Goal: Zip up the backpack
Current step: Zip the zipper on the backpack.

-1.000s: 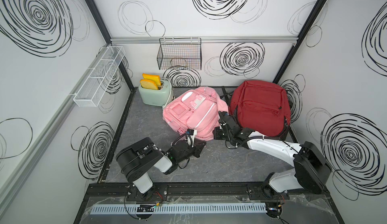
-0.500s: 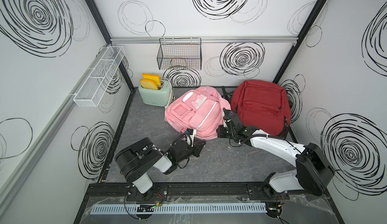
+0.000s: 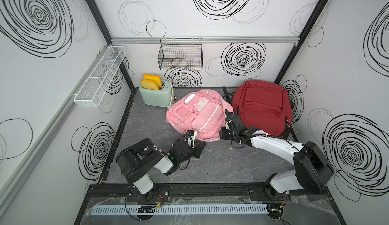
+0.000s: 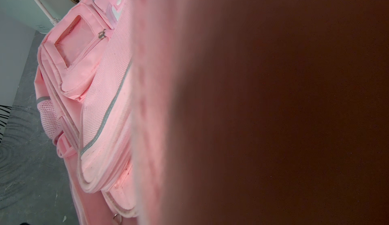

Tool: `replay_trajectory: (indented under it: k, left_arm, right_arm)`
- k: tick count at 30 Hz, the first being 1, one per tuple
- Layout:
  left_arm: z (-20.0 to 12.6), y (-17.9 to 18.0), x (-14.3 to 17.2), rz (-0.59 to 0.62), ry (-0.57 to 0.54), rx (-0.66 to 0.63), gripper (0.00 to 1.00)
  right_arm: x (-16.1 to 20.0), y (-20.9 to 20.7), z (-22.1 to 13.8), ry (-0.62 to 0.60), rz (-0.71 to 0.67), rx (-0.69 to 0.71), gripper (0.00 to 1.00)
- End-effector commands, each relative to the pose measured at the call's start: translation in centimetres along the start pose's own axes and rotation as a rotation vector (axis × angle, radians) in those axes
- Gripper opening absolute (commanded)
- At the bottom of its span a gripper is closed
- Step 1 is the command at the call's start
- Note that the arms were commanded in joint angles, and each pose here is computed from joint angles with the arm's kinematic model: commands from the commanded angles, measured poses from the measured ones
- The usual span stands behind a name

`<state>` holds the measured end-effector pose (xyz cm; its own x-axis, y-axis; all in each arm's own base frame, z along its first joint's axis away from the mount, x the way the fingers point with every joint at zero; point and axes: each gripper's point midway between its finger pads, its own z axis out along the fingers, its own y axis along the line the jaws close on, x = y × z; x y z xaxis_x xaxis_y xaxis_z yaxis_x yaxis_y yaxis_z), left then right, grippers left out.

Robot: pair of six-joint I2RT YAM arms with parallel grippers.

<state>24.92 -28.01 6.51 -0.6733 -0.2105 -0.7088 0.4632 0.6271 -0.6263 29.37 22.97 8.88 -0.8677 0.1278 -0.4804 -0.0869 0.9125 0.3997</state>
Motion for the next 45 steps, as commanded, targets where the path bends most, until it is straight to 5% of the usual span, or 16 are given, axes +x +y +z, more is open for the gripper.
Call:
replay_trajectory:
  k: [1,12,22,29,37,45]
  left_arm:
    - [0.1,0.3,0.0,-0.011,0.001,0.0,0.0]
    - [0.0,0.4,0.0,-0.012,0.0,-0.009,0.0]
    - [0.2,0.3,0.2,-0.012,0.008,-0.002,0.0]
    - [0.9,-0.7,0.7,-0.001,0.038,0.045,0.0]
    - [1.0,-1.2,0.7,0.009,0.037,0.06,0.0]
    - [1.3,-1.7,1.0,0.008,0.054,0.095,0.0]
  right_arm:
    - [-2.9,-0.2,-0.7,-0.121,-0.004,0.012,0.07]
    - [-4.4,-3.9,-2.7,-0.193,0.027,0.142,0.0]
    - [-3.8,-2.1,-1.6,-0.157,0.058,0.028,0.03]
    - [-3.5,-1.6,-1.9,-0.196,0.144,-0.045,0.25]
    - [-1.9,0.1,-0.7,-0.131,0.183,-0.088,0.67]
    - [0.6,3.3,-0.9,-0.044,0.21,-0.174,0.82]
